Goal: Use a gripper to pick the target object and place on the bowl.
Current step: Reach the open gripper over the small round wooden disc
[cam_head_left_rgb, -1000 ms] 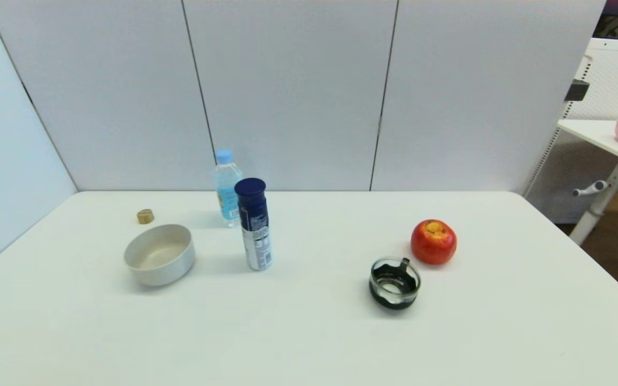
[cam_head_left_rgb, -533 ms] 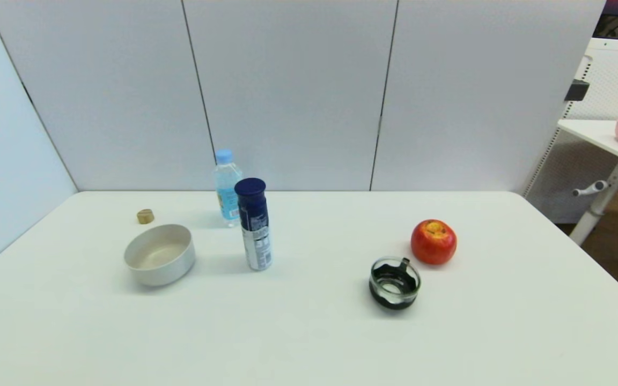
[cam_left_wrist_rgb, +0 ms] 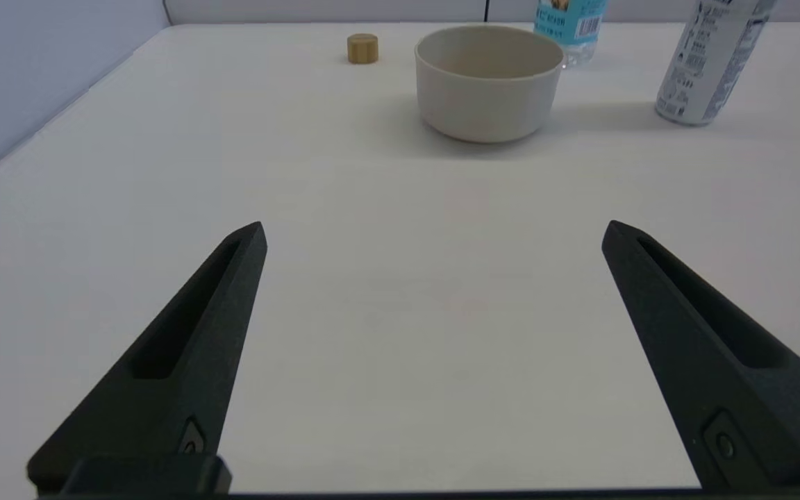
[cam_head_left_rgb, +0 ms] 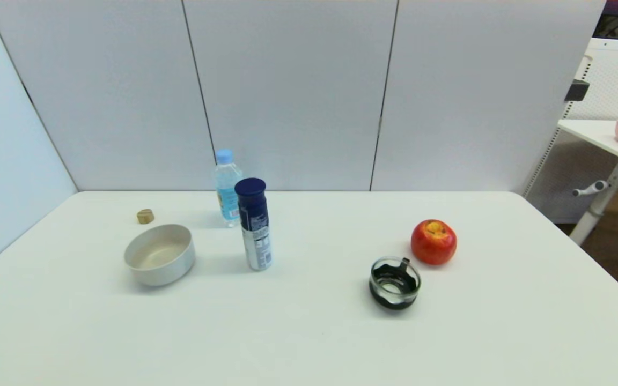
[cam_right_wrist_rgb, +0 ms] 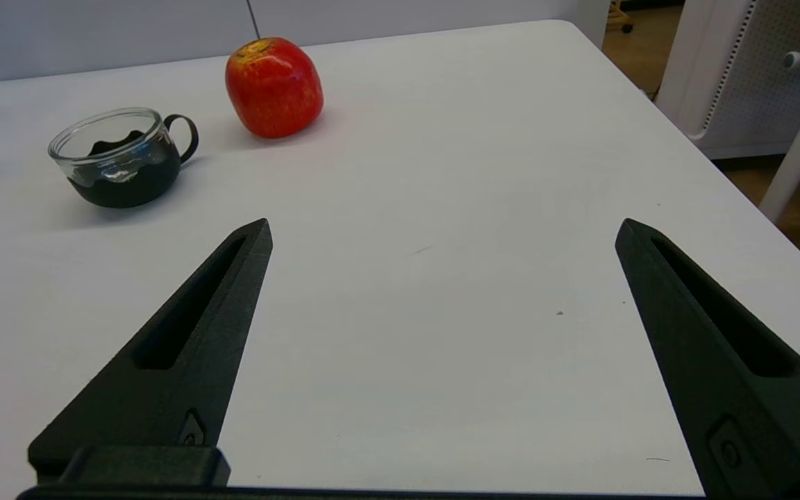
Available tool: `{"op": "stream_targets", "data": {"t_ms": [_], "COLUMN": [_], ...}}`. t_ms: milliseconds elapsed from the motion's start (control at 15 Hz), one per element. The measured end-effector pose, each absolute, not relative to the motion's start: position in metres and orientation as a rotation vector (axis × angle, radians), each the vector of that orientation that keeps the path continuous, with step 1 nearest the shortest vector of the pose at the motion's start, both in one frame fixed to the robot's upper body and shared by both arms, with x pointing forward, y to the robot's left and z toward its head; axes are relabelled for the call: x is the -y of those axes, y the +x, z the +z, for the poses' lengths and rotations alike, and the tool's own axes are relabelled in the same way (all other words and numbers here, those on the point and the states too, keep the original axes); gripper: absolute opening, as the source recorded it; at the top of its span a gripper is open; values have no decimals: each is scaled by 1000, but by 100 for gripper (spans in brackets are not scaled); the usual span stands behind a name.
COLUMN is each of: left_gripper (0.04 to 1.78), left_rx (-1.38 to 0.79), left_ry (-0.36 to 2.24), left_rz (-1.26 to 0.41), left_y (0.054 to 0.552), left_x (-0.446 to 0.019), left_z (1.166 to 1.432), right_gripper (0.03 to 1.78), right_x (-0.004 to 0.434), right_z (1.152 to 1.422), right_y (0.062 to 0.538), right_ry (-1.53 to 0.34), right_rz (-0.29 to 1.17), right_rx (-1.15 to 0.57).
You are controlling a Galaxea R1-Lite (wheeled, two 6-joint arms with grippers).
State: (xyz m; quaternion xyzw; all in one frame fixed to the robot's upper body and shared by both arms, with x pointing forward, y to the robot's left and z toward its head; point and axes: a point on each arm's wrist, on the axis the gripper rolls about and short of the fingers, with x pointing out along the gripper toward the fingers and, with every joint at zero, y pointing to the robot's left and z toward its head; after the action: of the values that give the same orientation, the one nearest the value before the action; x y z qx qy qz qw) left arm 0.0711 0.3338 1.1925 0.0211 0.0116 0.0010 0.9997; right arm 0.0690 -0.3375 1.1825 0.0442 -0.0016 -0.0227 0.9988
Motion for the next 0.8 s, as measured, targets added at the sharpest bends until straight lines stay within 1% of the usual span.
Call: {"op": "stream_targets", "data": {"t_ms": [67,200,333,533,667,800], "left_gripper": [171,171,171,171,171,171], "left_rx": [-26,-14,19,62,69,55], "left_ry": [51,61,65,65,64,64], "left_rz": [2,7,18,39,52,59], "left_y": [72,77,85,109,136,173], "left_x": [-334,-334,-334,-334,-336,-338], "left_z": [1203,1241,1289,1368,1418,1461], "right_gripper": [171,171,171,171,171,171], "right_x": [338,338,338,338,338,338], "right_z": [1182,1182,1182,1182,1182,1182], "right_y": [69,69,69,69,69,69], "right_ry": [89,89,89,88,89,89], "right_rz": [-45,-45,-45,-45,-45,-45], "right_rx": [3,3,3,3,3,3]}}
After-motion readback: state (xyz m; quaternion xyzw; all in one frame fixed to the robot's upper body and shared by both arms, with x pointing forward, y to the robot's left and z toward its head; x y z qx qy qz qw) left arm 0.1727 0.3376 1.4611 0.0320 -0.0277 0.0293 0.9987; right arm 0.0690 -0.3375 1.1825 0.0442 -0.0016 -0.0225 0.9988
